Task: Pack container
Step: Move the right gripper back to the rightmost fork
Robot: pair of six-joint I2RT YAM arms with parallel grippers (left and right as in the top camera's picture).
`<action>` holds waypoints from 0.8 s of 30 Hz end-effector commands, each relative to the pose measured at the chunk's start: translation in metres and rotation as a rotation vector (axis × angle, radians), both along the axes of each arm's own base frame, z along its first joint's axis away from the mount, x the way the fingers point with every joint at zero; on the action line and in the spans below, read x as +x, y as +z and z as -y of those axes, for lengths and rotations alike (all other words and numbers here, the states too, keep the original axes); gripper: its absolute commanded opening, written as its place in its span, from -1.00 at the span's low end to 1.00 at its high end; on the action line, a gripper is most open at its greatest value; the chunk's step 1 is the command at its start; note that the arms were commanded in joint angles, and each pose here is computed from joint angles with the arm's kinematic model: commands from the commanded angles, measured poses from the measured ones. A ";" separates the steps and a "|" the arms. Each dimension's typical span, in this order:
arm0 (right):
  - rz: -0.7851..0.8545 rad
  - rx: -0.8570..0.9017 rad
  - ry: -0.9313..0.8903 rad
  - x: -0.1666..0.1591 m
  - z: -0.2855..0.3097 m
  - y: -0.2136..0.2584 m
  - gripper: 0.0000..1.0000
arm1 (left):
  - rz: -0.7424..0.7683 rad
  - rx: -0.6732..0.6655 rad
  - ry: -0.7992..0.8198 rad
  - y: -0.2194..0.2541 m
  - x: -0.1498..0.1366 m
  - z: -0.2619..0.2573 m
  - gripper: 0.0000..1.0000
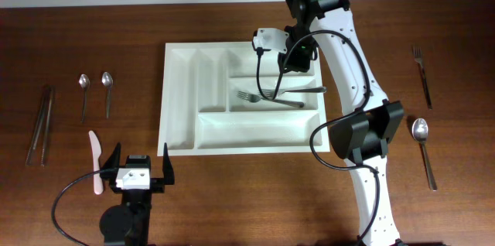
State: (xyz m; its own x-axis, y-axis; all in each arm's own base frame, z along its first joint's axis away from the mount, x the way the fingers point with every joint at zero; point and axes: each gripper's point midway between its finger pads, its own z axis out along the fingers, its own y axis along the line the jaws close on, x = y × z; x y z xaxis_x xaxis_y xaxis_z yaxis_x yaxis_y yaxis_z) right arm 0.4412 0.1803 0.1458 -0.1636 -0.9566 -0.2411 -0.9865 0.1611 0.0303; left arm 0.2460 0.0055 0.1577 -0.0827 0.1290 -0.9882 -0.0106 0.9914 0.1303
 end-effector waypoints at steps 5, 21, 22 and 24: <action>0.035 -0.015 -0.001 -0.001 0.005 0.015 0.28 | 0.000 0.014 0.006 -0.002 0.000 -0.002 0.98; 0.018 -0.196 -0.679 0.028 0.128 0.011 0.97 | 0.000 0.014 0.006 -0.002 0.000 -0.002 0.98; 0.010 -0.192 -0.745 0.029 0.136 0.011 0.97 | 0.000 0.013 0.006 -0.002 0.000 -0.001 0.98; -0.006 -0.181 -0.856 0.030 0.152 0.011 0.97 | 0.000 0.014 0.006 -0.002 0.000 -0.002 0.98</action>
